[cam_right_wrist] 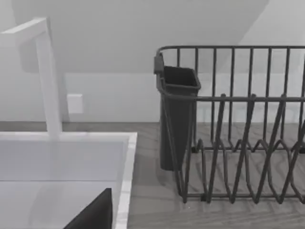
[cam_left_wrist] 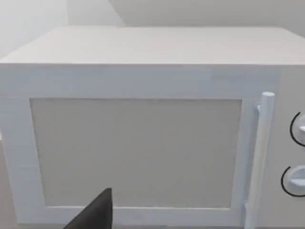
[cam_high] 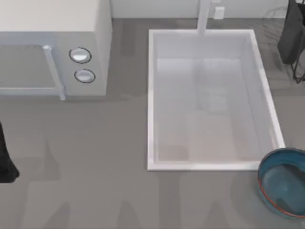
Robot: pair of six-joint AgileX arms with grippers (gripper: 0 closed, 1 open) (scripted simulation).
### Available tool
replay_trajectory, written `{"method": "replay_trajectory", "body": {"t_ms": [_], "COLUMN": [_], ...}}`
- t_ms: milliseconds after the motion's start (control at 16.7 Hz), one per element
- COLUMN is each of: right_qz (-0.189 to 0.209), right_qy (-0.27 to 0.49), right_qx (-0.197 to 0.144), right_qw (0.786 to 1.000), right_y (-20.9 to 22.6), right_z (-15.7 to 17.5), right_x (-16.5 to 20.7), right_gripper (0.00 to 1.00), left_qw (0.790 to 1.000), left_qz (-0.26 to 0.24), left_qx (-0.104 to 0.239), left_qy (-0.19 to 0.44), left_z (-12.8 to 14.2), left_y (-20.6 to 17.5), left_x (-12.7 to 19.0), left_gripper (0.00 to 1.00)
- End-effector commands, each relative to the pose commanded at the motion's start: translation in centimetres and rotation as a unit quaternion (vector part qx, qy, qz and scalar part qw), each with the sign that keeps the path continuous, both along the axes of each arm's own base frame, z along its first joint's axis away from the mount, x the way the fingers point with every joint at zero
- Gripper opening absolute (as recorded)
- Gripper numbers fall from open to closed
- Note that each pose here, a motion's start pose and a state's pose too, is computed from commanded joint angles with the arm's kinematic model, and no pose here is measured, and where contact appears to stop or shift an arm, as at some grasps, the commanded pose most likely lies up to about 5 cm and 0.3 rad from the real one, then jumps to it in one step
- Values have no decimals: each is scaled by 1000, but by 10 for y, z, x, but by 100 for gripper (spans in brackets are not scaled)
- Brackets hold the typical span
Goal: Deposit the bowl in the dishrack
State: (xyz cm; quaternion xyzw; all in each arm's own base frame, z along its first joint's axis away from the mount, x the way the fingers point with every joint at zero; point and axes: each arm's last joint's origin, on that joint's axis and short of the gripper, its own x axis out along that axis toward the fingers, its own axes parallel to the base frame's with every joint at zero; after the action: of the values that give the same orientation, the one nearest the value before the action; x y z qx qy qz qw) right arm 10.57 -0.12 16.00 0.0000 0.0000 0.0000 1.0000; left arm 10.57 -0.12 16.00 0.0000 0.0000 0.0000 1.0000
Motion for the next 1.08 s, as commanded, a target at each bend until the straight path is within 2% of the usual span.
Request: {"method": "replay_trajectory", "body": {"t_ms": [300,480,600,780,1080], "right_qz": [1,4,7,9,5], "right_qy": [33,119,209,366,576], "right_qx": [1,4,6,10,10], "right_qw": [999,993,978,930,817], "right_y": [0,1,3,5,11], "right_z": [10,30,42,55,66], "right_x": [0,5,14,38,85], "right_gripper": [100,100,100,100,100], "left_qw": [1000,1000,1000,1000,1000], "left_qz": [0,0,0,0,0], "left_qx": [0,0,0,0,0], "left_qy": [0,0,0,0,0], "left_z": [0,0,0,0,0], "left_y": [0,0,0,0,0], "left_x": [0,0,0,0,0], "left_gripper": [100,100,100,100,100]}}
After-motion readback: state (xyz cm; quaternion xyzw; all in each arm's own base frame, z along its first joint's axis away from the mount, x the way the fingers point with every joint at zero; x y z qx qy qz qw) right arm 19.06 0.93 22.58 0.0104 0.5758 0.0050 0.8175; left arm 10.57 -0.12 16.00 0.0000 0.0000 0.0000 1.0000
